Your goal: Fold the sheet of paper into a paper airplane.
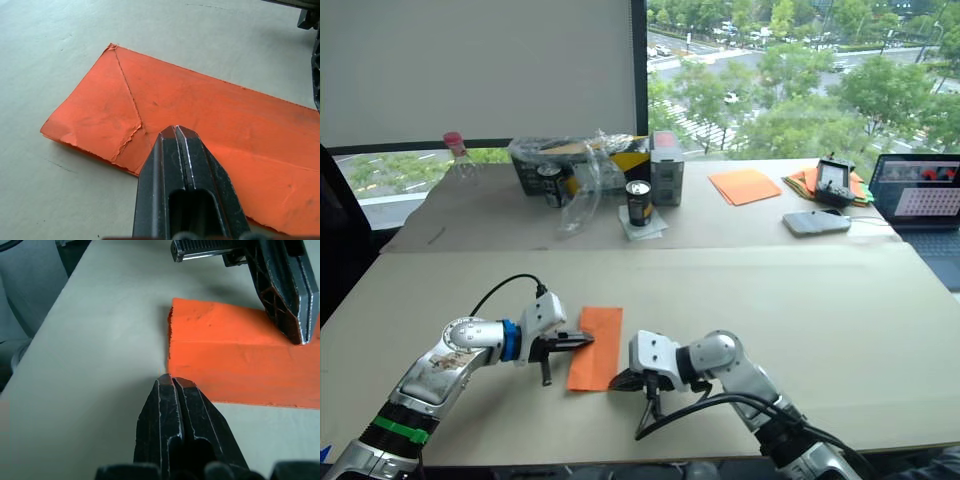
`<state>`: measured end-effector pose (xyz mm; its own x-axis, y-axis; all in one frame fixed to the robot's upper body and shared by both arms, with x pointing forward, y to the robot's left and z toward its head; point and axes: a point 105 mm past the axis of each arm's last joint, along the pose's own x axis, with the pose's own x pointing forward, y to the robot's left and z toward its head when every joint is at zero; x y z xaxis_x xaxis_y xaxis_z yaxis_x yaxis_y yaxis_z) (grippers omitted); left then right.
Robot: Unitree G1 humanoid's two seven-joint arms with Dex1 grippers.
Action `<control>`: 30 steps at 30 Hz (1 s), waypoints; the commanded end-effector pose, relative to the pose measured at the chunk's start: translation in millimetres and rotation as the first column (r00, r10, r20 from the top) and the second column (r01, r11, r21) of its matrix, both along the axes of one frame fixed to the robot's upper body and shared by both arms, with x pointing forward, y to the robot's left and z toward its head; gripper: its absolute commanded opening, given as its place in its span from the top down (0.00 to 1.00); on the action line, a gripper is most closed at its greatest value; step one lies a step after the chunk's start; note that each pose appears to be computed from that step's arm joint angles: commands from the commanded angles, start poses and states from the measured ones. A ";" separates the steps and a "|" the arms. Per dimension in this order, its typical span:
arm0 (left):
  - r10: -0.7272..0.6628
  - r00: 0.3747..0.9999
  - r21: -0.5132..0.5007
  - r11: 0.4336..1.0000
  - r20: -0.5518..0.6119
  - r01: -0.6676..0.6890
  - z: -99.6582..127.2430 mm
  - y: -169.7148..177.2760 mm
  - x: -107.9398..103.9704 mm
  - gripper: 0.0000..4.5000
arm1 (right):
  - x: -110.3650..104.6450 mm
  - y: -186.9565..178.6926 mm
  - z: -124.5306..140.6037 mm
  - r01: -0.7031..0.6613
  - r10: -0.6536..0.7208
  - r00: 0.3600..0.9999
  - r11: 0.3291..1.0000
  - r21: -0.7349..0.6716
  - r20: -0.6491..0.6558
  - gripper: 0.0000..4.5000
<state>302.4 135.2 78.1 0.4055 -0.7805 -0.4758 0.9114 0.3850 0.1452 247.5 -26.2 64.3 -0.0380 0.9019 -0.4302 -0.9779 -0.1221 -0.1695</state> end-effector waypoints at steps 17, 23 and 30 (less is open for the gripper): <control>-0.008 0.999 0.018 1.000 -0.050 0.008 -14.4 6.7 1.7 1.00 | 38.7 -2.6 52.7 0.222 -0.227 0.969 0.974 0.052 0.100 1.00; 0.026 0.999 -0.005 1.000 -0.029 -0.026 -5.2 11.2 1.5 1.00 | 54.7 12.0 24.0 0.280 -0.275 0.954 0.960 -0.023 0.122 1.00; 0.069 0.997 -0.068 0.996 0.042 -0.066 18.3 15.7 -0.3 1.00 | 62.6 8.6 -2.9 0.326 -0.318 0.944 0.942 -0.087 0.094 1.00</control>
<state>301.6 148.7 80.6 0.4507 -0.7761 -0.4411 0.8873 0.4437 0.1259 307.5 -8.4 80.6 0.2668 0.8510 -0.4523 -0.9488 0.1495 -0.2783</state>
